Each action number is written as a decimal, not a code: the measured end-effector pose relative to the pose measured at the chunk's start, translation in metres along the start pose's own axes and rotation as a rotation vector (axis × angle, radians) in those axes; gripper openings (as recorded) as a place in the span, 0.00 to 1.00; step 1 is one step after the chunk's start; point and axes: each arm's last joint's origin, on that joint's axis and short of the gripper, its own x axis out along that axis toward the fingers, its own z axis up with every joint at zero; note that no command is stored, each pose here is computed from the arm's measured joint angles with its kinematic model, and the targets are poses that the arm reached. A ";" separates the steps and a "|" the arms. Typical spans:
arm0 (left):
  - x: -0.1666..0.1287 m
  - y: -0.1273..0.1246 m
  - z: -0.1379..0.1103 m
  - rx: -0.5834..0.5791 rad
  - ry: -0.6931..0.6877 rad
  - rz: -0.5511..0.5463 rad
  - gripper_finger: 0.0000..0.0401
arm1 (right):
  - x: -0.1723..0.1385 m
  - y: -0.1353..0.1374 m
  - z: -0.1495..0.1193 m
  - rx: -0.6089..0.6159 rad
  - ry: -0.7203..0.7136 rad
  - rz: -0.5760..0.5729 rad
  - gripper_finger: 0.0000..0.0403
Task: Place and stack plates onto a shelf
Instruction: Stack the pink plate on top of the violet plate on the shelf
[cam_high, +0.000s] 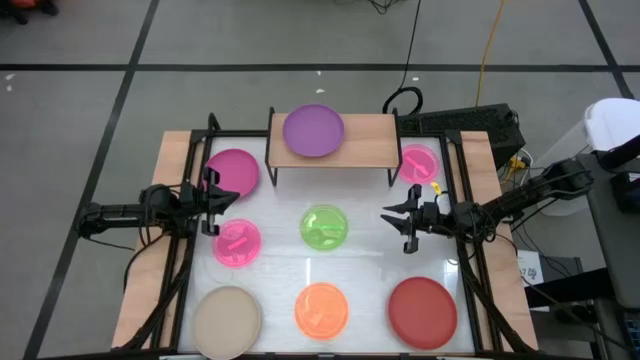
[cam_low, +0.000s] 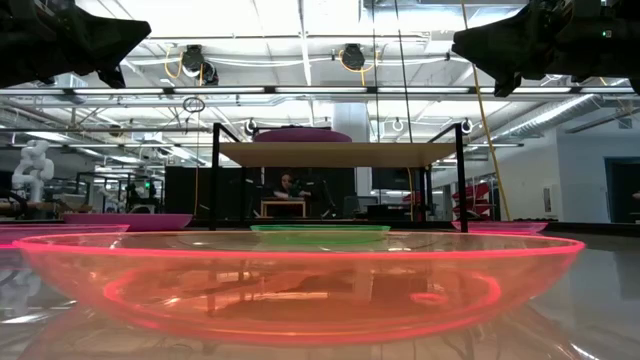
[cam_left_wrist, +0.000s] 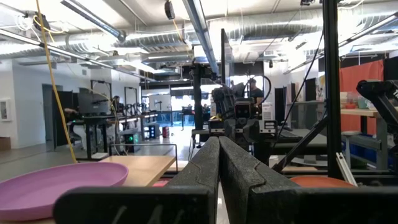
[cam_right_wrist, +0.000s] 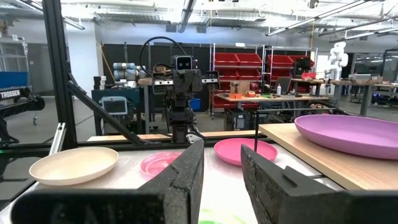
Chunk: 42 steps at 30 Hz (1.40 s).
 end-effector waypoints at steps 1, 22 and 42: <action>0.000 0.000 0.000 0.000 0.000 0.000 0.04 | 0.000 0.000 0.000 0.000 0.000 0.000 0.22; 0.025 0.012 0.045 -0.034 0.508 0.309 0.04 | 0.000 0.000 0.000 -0.001 0.001 0.000 0.22; 0.054 0.023 -0.058 -0.057 1.380 0.628 0.04 | 0.000 0.000 0.000 0.002 0.001 0.000 0.22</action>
